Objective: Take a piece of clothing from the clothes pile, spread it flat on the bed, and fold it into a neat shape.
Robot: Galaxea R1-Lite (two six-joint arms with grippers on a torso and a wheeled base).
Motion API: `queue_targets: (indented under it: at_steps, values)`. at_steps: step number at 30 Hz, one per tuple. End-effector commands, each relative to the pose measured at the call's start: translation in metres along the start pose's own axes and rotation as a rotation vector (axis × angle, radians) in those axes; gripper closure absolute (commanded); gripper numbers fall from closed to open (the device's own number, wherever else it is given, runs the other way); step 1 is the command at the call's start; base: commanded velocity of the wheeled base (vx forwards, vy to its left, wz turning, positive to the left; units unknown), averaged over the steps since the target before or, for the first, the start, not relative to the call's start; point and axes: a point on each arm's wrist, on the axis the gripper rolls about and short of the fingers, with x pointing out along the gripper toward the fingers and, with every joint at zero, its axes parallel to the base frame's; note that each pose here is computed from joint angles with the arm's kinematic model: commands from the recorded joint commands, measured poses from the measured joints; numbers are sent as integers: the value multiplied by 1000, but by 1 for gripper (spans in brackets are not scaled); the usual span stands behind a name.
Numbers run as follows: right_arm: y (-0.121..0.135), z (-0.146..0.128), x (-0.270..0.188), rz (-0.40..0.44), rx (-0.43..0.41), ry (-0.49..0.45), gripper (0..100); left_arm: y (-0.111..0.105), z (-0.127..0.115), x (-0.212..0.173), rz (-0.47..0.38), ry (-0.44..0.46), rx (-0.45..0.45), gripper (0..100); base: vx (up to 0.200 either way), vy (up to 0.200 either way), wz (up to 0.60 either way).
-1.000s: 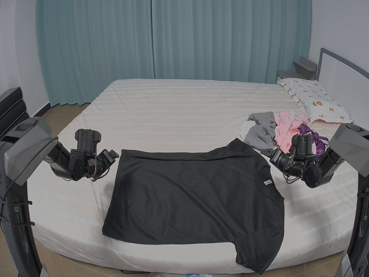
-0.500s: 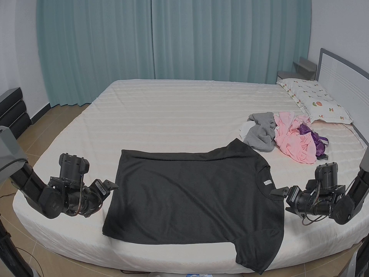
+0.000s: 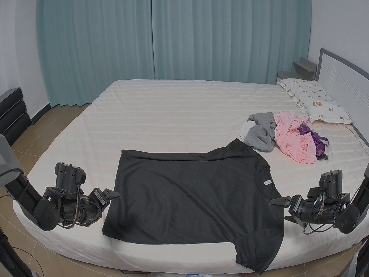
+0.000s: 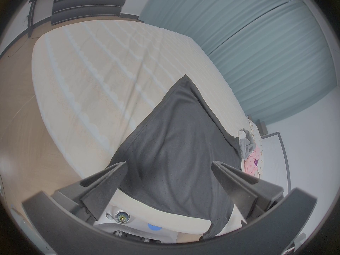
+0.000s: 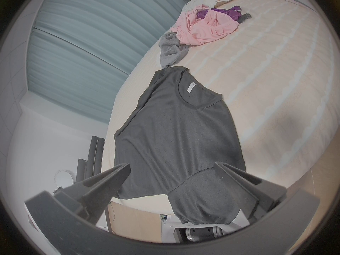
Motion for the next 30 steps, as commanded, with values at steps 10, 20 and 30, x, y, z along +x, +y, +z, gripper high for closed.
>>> queue_targets:
  at_steps: [10, 20, 30]
  values:
    - [-5, -6, 4, -13, -1, 21, 0, 3, -3, 3, 6, 30, -1, 0, -160, 0, 0]
    - [-4, -6, 4, -10, -4, 21, 0, 0, -6, 4, -8, 50, -20, 0, 0, 0, 0]
    - [-4, -6, 4, -10, -4, 21, 0, -5, -13, 6, -20, 73, -34, 0, 0, -140, 0]
